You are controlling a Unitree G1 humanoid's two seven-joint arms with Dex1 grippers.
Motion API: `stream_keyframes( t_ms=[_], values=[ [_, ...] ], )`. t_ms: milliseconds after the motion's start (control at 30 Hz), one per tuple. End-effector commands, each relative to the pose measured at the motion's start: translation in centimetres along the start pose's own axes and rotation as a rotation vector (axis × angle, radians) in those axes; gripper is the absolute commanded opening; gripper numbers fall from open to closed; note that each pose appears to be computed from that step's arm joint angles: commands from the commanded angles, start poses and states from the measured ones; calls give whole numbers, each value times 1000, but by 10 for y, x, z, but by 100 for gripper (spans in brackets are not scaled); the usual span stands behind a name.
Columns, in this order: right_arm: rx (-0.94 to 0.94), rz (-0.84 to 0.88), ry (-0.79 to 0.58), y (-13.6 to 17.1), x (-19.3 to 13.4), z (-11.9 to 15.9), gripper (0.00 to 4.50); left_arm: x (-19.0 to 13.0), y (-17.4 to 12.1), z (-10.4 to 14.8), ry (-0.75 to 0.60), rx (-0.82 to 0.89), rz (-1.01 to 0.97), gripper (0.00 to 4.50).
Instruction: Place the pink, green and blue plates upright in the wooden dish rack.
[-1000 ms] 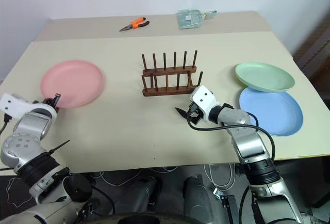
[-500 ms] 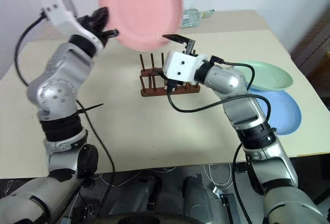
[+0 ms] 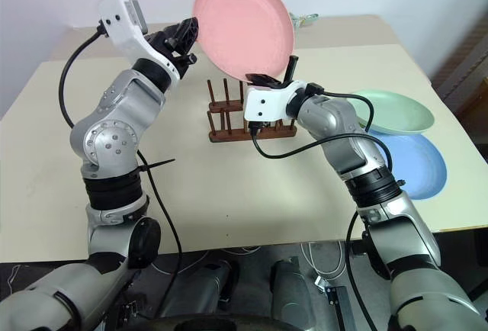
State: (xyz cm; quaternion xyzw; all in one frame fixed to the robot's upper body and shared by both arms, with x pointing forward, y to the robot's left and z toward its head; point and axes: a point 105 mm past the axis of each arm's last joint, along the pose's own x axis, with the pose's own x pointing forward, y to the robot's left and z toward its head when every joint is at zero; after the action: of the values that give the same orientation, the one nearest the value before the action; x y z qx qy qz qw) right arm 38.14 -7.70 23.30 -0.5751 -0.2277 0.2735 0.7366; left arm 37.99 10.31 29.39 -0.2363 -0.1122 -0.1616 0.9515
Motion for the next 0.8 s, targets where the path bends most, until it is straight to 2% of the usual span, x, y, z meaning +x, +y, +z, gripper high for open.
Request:
stream_keyframes(
  t_ms=[33, 167, 233, 300, 367, 467, 567, 633, 800],
  values=[
    [-48, -88, -24, -21, -6, 8, 0, -2, 3, 30, -126, -85, 15, 358],
    [19, -154, -7, -32, -20, 0, 0, -10, 35, 48, -187, 48, 113, 358],
    [162, -209, -44, -45, -32, 0, 0, -18, 45, 45, -164, 242, 96, 358],
    [395, -247, -130, -57, -45, 5, 0, -28, 50, 26, -75, 460, 17, 358],
    [651, -235, -216, -62, -57, 10, 0, -43, 51, -1, 22, 562, -109, 358],
    [948, -148, -340, -56, -72, 22, 0, -68, 48, -38, 169, 607, -287, 358],
    [1121, -80, -386, -48, -79, 25, 0, -99, 34, -71, 313, 601, -500, 358],
    [1186, -71, -370, -43, -80, 20, 0, -112, 26, -81, 363, 579, -584, 358],
    [1283, -60, -321, -33, -76, 5, 0, -123, 15, -95, 420, 544, -657, 358]
  ],
)
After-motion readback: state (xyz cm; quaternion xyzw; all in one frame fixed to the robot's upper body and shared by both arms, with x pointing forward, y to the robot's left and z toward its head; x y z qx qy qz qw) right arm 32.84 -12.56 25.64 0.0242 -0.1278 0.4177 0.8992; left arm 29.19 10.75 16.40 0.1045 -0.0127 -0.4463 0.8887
